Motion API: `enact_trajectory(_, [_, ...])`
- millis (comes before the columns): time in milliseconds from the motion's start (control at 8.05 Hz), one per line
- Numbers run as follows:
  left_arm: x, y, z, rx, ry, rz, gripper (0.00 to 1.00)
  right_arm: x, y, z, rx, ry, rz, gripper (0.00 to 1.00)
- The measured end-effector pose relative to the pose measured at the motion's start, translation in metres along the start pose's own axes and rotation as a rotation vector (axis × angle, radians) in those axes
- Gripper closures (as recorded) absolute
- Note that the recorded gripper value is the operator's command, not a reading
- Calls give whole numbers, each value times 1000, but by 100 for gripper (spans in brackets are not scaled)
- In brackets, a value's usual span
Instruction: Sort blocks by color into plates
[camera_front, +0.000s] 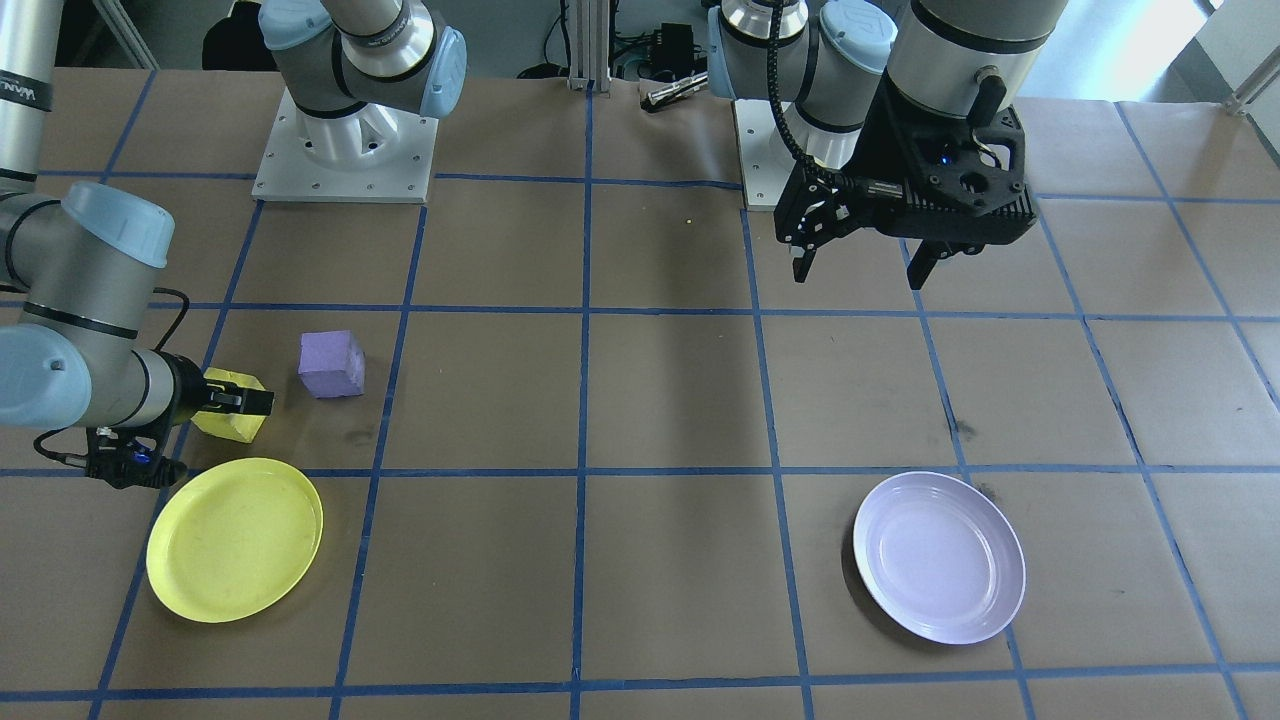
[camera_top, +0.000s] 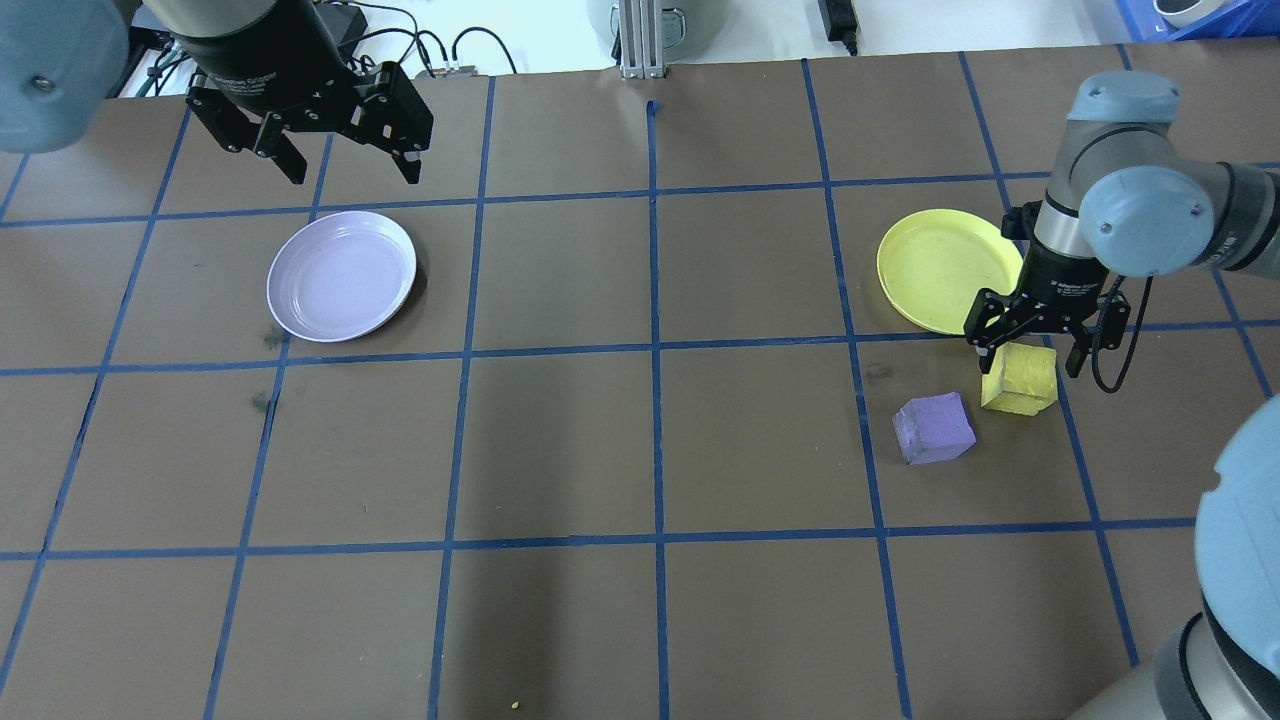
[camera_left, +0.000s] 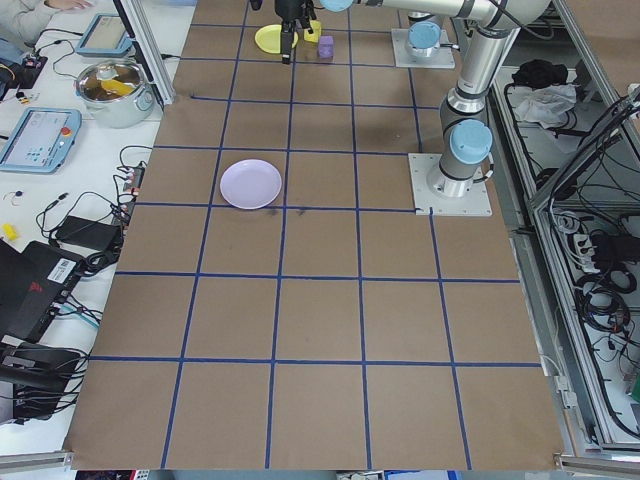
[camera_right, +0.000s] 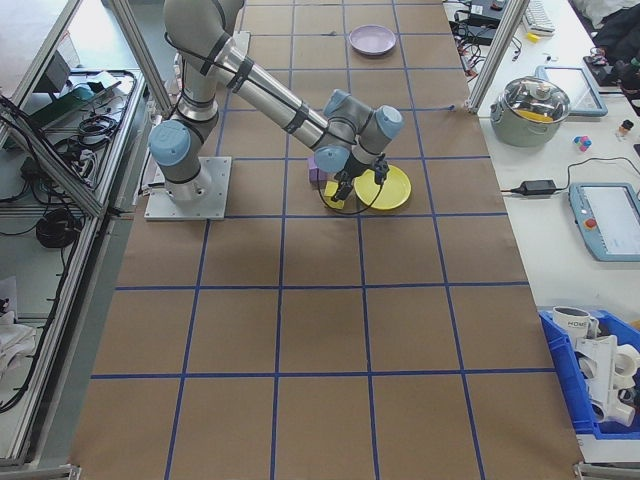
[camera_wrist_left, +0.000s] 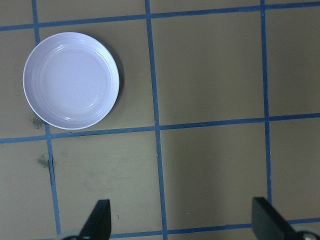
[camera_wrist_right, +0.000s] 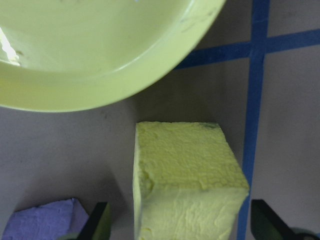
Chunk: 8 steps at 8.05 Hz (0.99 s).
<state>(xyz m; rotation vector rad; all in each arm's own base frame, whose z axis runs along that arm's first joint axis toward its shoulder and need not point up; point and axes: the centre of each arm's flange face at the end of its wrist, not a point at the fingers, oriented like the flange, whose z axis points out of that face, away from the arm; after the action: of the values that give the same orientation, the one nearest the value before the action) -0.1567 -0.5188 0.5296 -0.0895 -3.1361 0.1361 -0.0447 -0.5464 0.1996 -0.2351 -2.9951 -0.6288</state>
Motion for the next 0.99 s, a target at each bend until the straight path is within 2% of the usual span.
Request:
enact_trajectory(124, [0, -2, 0, 7, 1, 2, 0, -1, -5, 9, -16, -1, -10, 99])
enact_trajectory(373, [0, -4, -1, 27, -4, 3, 0, -1, -8, 15, -26, -3, -21, 100])
enact_trajectory(621, [-1, -4, -2, 30, -7, 3, 0, 1, -8, 7, -13, -3, -19, 100])
enact_trajectory(745, [-1, -4, -2, 29, -8, 3, 0, 2, -2, -7, 13, -2, -14, 100])
enact_trajectory(994, [-1, -4, -1, 29, -8, 3, 0, 2, 14, -44, 89, -4, -12, 100])
